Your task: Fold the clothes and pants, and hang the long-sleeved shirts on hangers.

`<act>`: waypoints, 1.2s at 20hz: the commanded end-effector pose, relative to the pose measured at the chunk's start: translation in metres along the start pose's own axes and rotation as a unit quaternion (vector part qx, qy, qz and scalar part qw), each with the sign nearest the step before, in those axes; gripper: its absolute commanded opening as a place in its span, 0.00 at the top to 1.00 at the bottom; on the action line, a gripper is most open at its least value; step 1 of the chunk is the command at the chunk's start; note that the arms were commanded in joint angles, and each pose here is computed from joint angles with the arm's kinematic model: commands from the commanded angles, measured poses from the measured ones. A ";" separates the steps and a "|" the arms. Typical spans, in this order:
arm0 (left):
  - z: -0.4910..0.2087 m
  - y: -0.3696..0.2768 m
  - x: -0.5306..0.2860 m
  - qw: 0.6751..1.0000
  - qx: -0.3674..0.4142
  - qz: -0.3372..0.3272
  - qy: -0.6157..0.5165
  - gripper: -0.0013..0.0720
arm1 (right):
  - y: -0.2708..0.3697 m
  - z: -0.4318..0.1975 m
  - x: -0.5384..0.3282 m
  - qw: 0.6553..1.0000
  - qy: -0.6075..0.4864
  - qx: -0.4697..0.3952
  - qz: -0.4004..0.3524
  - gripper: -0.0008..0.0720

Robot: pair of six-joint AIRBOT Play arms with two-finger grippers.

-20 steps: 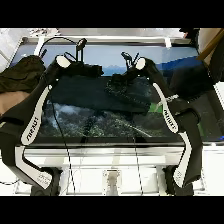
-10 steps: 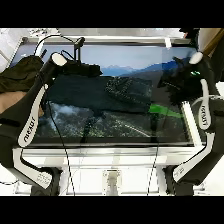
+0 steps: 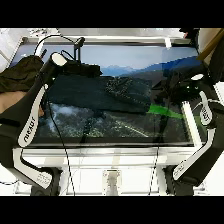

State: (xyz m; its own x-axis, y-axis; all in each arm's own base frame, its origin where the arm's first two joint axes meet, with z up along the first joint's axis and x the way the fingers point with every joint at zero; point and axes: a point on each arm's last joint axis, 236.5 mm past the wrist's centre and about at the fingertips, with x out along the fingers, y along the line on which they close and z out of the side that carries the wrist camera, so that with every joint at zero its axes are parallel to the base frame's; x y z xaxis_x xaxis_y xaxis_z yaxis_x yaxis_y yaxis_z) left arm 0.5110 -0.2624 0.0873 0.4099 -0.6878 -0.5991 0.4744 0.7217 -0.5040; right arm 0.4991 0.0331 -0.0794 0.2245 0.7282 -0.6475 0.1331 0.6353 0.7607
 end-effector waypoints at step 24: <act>-0.110 -0.139 0.070 0.976 0.162 -0.044 0.141 0.96 | 0.114 -0.056 -0.161 0.980 -0.036 -0.182 -0.076 0.93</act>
State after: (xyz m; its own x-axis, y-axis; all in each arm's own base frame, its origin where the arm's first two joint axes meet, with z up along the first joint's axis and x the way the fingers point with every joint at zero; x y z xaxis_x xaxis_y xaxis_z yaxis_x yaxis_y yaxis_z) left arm 0.4121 -0.3477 0.0928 0.2194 -0.6676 -0.7115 0.7007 0.6152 -0.3612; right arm 0.4210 0.0108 0.0942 0.2335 0.6542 -0.7193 -0.1638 0.7557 0.6341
